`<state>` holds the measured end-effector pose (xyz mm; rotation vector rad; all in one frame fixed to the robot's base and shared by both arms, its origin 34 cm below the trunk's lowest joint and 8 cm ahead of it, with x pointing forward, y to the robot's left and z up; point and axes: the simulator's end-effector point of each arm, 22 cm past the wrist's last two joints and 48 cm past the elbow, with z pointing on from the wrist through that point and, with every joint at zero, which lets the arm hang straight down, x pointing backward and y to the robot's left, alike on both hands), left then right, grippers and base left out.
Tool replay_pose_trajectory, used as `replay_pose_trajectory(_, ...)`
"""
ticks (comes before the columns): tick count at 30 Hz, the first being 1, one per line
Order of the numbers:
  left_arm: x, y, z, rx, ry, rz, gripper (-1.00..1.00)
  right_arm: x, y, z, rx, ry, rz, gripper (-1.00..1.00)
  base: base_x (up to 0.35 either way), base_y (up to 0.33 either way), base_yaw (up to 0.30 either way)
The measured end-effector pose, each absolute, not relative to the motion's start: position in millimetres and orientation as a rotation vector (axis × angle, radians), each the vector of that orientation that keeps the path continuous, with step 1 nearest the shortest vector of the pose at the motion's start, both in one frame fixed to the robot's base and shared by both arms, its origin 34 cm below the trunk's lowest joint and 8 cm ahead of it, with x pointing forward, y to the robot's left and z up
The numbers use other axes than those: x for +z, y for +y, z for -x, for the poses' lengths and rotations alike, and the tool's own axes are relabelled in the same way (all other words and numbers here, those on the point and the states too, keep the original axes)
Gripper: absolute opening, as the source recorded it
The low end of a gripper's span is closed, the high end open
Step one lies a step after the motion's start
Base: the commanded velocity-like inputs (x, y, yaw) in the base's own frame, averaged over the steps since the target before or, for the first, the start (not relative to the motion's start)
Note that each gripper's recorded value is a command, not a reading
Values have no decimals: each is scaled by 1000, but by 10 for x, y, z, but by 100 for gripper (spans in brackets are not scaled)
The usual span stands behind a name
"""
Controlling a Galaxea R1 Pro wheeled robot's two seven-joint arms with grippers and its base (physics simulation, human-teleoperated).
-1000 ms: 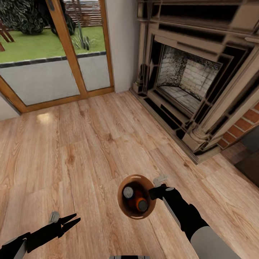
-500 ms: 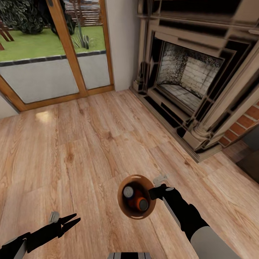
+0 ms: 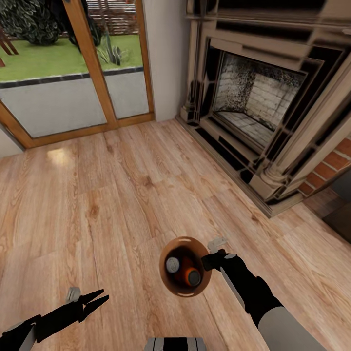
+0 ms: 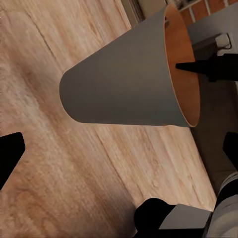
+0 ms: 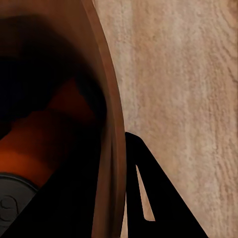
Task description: Put the three can of soda from the living room inside the tash can in the kitchen.
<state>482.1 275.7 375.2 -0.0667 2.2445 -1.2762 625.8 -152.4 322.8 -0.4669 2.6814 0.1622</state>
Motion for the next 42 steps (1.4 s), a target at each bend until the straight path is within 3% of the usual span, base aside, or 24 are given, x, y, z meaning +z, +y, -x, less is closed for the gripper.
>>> replay_pose_trajectory(42,3082,2736,-4651,-1279,2231,58,100,2568,-1525,-6091,160,2673,465,-100,0,0,0)
